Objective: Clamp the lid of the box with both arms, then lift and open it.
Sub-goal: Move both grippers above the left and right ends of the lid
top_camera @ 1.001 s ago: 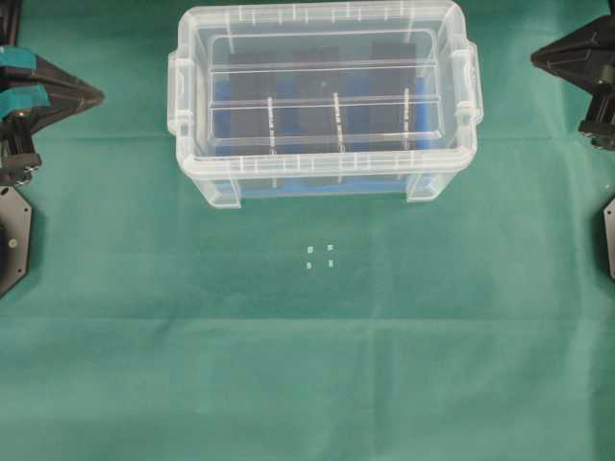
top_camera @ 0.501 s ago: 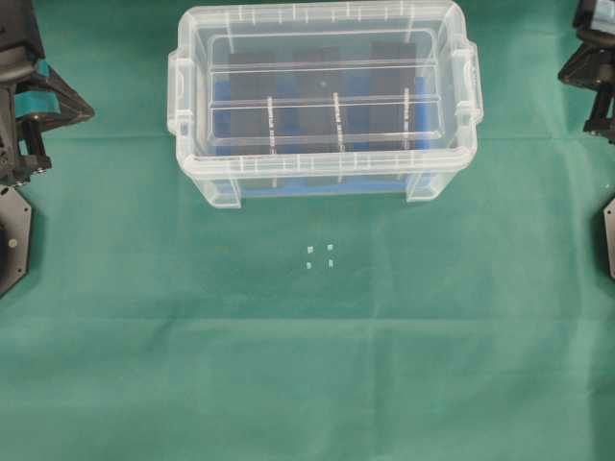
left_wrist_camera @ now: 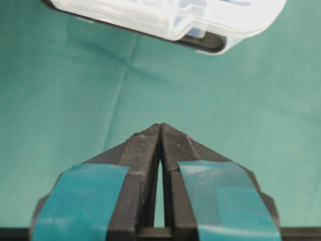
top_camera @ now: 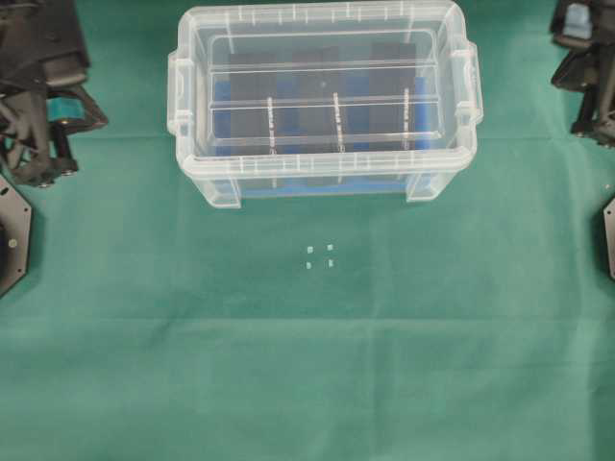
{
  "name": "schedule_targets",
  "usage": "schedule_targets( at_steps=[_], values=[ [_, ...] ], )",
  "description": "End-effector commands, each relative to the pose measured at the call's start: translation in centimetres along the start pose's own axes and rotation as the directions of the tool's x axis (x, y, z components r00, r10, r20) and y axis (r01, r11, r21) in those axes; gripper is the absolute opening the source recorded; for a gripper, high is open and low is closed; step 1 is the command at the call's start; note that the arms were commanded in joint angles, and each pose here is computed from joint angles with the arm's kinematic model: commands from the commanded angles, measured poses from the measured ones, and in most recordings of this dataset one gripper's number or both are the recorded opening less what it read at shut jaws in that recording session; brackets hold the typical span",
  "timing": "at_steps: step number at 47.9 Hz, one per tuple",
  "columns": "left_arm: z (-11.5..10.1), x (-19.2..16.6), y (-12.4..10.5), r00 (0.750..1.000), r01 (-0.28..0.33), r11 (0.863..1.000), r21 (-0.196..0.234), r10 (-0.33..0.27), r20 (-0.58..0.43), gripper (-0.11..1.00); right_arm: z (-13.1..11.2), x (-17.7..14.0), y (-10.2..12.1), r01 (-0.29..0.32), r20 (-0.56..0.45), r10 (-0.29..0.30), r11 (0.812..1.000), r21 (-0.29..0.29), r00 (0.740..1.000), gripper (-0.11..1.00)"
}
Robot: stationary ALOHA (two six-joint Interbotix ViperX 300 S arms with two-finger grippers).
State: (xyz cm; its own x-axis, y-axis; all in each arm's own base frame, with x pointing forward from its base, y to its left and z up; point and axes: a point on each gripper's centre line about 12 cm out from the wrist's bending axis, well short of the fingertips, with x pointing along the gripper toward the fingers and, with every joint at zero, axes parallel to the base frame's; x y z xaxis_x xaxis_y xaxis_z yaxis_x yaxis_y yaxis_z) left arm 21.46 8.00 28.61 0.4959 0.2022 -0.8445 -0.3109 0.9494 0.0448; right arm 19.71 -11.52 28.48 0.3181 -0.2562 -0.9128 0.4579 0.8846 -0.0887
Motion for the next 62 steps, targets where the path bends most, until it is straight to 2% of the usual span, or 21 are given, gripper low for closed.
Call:
schedule_targets(
  at_steps=[1, 14, 26, 37, 42, 44, 49, 51, 55, 59, 62],
  values=[
    [0.4, 0.9, 0.1, 1.0, -0.004, 1.0, 0.001, 0.004, 0.001, 0.01, 0.1, 0.8, 0.0, 0.006, -0.006, -0.006, 1.0, -0.003, 1.0, 0.0],
    [-1.4, 4.0, 0.4, 0.999, -0.011, 1.0, -0.011, 0.01, -0.052, 0.01, -1.2, 4.3, 0.3, 0.004, -0.033, -0.004, 1.0, -0.013, 0.999, 0.0],
    [-3.4, 5.8, 1.4, 0.997, -0.034, 0.998, -0.05, 0.03, -0.067, 0.01, -2.2, 6.7, 0.4, 0.008, -0.054, -0.009, 1.0, -0.026, 0.998, 0.0],
    [-3.3, 5.8, 1.5, 0.997, -0.036, 0.999, -0.037, 0.033, -0.062, 0.01, -1.8, 6.9, 0.3, 0.015, -0.029, -0.016, 0.999, -0.041, 0.999, 0.0],
    [-3.3, 5.7, 1.5, 0.997, -0.033, 0.999, -0.003, 0.033, -0.065, 0.01, -1.7, 6.8, 0.3, 0.016, -0.026, -0.018, 0.998, -0.057, 1.0, 0.0],
    [-3.3, 5.7, 1.5, 0.997, -0.031, 0.999, 0.023, 0.033, -0.072, 0.01, -1.8, 6.9, 0.3, 0.015, -0.029, -0.017, 0.997, -0.073, 0.999, 0.0],
    [-3.4, 5.8, 1.5, 0.994, -0.019, 0.996, 0.084, 0.028, -0.106, 0.01, -1.7, 6.8, 0.3, 0.014, -0.025, -0.018, 0.99, -0.138, 1.0, 0.0],
    [-3.4, 5.8, 1.4, 0.991, -0.011, 0.992, 0.122, 0.027, -0.128, 0.01, -1.7, 6.8, 0.3, 0.013, -0.025, -0.018, 0.986, -0.168, 1.0, 0.0],
    [-3.4, 5.8, 1.5, 0.989, 0.001, 0.985, 0.173, 0.025, -0.149, 0.01, -1.5, 6.7, 0.4, 0.011, -0.02, -0.016, 0.973, -0.231, 1.0, 0.0],
    [-3.0, 5.5, 1.5, 0.987, 0.01, 0.976, 0.22, 0.025, -0.157, 0.01, -1.4, 6.6, 0.3, 0.011, -0.02, -0.016, 0.964, -0.265, 1.0, 0.0],
    [-2.7, 5.3, 1.6, 0.987, 0.013, 0.972, 0.234, 0.025, -0.16, 0.01, -1.3, 6.5, 0.3, 0.01, -0.017, -0.016, 0.962, -0.273, 1.0, 0.0]
  ],
)
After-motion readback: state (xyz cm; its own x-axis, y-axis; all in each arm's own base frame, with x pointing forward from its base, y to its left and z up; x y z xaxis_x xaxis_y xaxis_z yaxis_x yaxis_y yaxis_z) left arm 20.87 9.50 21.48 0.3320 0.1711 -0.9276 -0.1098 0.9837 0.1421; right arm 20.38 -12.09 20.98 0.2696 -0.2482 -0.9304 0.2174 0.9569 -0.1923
